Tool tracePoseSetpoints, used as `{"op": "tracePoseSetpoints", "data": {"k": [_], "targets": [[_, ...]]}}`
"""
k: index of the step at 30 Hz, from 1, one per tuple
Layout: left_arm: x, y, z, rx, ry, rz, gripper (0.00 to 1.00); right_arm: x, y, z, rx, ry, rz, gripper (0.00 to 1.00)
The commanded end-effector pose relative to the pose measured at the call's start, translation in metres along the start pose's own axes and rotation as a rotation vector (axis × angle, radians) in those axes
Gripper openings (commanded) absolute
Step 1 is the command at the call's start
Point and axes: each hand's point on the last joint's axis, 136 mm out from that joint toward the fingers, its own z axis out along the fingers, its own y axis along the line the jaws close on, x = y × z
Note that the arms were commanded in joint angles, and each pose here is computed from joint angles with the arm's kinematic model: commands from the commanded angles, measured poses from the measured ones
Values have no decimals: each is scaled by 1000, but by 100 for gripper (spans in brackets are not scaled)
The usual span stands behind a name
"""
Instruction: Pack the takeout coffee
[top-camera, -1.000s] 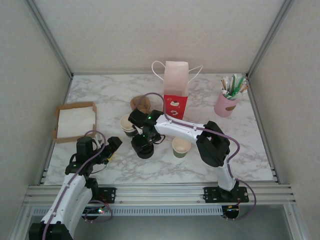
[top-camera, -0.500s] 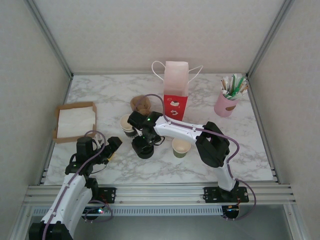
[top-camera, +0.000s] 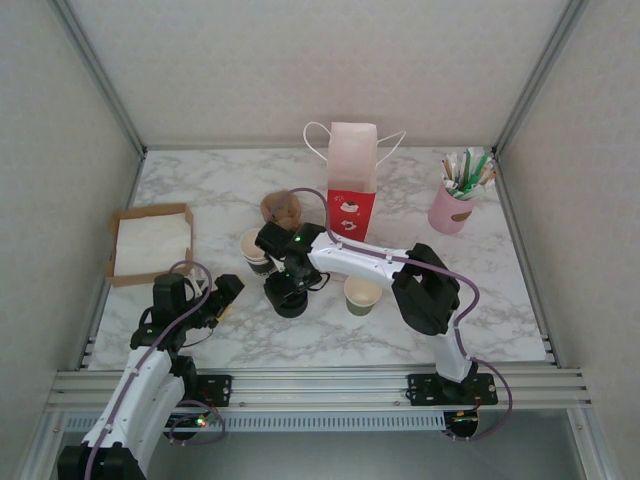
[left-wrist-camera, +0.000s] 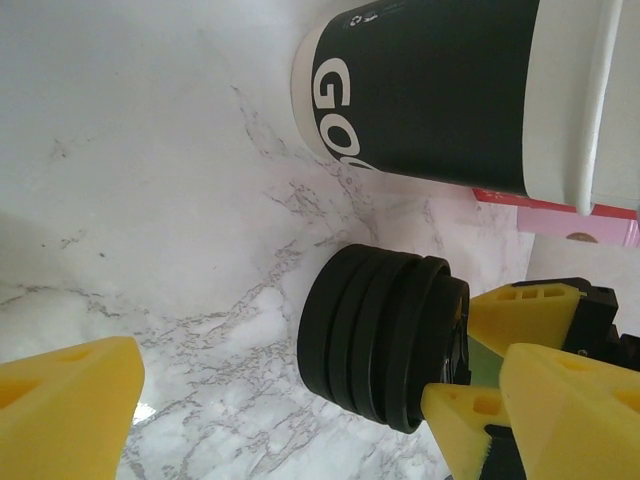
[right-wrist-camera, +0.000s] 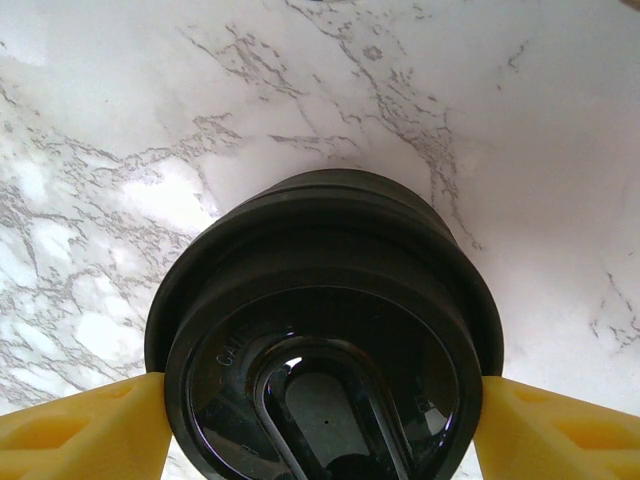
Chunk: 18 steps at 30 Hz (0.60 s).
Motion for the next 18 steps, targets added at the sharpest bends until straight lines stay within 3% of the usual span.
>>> {"op": "tracePoseSetpoints", "data": {"k": [1, 9, 18], "targets": [[2, -3, 2, 32, 17, 16, 87, 7, 3, -12, -1, -6, -9, 76], [10, -4, 5, 44, 57, 22, 71, 6, 5, -18, -15, -23, 1, 76], [10, -8, 4, 42, 50, 29, 71, 3, 8, -45, -36, -91, 4, 76]]}}
